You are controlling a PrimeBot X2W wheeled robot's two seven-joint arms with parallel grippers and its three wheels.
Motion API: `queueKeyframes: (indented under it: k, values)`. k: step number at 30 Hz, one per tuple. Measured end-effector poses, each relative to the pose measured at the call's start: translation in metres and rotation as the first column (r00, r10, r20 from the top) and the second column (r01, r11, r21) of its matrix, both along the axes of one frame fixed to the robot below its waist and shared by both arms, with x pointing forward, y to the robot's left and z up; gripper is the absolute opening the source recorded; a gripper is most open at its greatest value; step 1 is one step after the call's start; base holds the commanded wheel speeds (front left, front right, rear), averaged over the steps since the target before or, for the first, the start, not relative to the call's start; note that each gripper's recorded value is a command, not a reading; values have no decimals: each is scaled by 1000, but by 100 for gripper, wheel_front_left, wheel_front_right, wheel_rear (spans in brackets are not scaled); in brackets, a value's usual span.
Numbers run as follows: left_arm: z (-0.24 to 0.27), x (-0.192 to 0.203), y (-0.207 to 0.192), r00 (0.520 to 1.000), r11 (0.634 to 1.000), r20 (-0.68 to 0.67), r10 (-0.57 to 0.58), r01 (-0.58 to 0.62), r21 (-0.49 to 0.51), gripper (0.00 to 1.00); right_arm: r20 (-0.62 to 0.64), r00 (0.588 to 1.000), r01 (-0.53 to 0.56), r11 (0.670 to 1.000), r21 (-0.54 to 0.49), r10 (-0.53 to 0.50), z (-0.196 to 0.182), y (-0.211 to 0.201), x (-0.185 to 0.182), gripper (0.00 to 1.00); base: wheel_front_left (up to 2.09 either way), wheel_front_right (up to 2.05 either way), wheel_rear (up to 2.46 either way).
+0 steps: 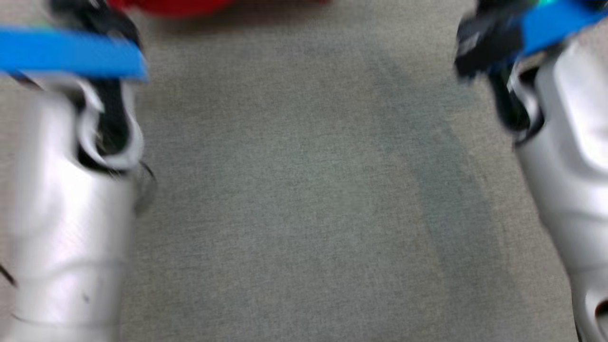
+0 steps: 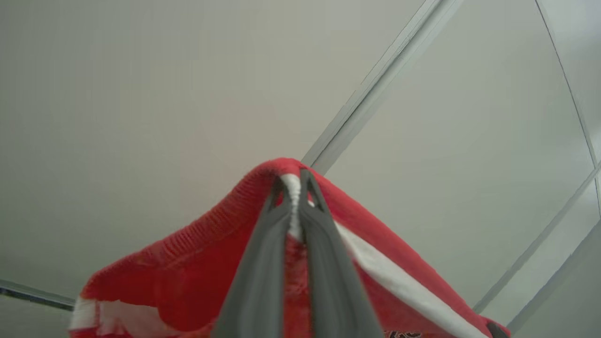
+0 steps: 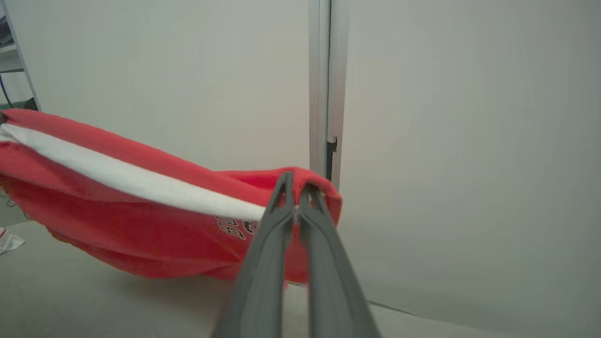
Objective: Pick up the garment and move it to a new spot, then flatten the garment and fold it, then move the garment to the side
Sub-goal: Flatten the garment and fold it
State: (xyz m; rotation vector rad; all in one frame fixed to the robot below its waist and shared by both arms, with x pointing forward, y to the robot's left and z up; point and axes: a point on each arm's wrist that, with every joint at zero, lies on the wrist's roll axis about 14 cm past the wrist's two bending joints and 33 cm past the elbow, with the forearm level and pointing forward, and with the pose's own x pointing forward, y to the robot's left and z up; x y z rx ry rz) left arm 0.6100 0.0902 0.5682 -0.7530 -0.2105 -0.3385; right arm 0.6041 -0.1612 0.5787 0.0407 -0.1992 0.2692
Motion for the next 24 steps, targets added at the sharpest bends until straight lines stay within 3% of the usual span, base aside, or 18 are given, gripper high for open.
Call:
queueKeyframes:
  k: [5,10,15,18,24]
  values:
    - [-94,-63,-5,966,998,-254,-50,55,14,0,-287,957,37,999,26,-28,-95,-19,-48,0,0,0,0]
    - [-143,-137,7,906,994,-418,-70,99,46,0,-492,871,21,998,62,12,-147,-16,-113,0,0,0,0]
    - [-150,-195,13,861,987,-494,-123,159,32,0,-598,798,-2,994,108,67,-156,-13,-171,0,0,0,0]
    - [-150,-228,10,824,975,-539,-175,222,21,0,-646,760,4,995,99,61,-155,-24,-201,0,0,0,0]
    - [-137,-271,5,756,951,-608,-241,309,7,0,-766,642,33,998,50,17,-155,-44,-263,0,0,0,0]
